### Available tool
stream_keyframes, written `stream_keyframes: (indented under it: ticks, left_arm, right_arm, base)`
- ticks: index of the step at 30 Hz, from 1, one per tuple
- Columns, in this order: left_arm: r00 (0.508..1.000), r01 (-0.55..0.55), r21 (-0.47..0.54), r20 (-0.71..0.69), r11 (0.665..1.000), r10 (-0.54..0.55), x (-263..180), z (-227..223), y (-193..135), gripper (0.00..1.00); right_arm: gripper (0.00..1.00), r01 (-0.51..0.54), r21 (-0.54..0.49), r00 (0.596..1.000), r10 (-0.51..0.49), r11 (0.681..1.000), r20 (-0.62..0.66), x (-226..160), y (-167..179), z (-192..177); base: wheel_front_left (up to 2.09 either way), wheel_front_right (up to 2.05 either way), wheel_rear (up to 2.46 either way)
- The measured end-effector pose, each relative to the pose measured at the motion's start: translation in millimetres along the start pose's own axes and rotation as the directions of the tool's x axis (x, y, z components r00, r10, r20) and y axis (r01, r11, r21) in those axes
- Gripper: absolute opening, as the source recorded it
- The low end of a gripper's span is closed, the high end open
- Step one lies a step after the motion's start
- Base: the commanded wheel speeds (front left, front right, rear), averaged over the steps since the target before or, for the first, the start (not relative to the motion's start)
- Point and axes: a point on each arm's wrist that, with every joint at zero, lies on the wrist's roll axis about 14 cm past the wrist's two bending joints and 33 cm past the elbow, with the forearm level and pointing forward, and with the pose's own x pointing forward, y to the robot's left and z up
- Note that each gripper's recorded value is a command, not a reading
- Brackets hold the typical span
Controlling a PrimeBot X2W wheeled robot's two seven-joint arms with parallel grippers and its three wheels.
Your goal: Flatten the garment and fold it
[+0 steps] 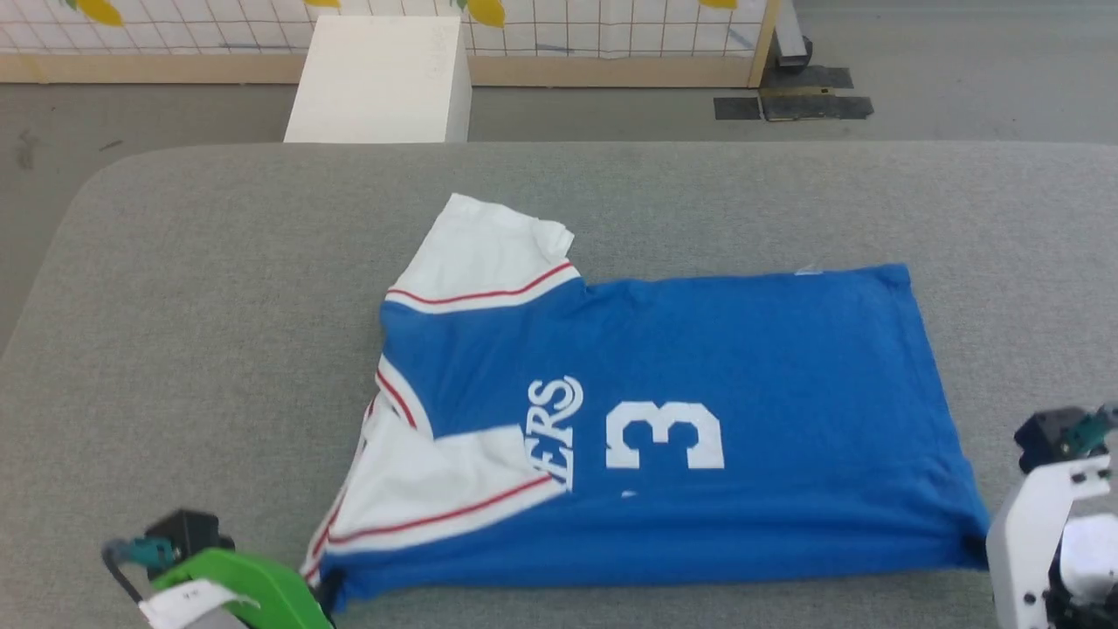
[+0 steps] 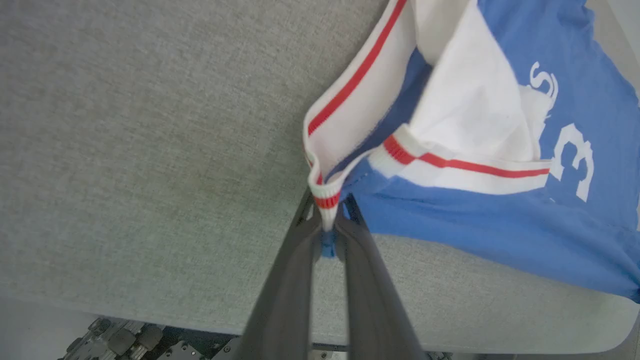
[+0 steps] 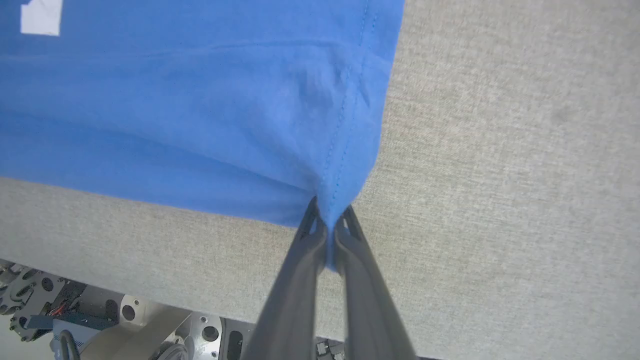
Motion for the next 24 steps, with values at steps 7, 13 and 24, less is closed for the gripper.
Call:
stream_keyframes:
  ticks: [7,13,24]
  left_arm:
    - [0.993,-0.048,-0.035,-0.107,0.998,0.044,9.9,-30.7,17.0,0.0]
    - [0.99,-0.05,-0.025,-0.132,0.998,0.046,19.0,-29.4,17.9,0.73]
    - [1.0,0.002,0.057,0.023,0.998,-0.003,3.1,24.7,1.5,1.0]
  right_arm:
    - [0.0,-0.012,0.029,0.994,0.015,1.0,-0.107,15.4,4.4,-31.6]
    - [0.45,-0.015,0.04,0.992,0.02,0.999,-0.126,22.7,6.8,-42.7]
    - [1.0,-0.02,0.08,0.996,0.012,0.997,0.091,0.9,-2.1,1.4]
  base:
    - [0.0,0.0,0.0]
    - [0.0,0.0,0.0]
    - [0.0,0.0,0.0]
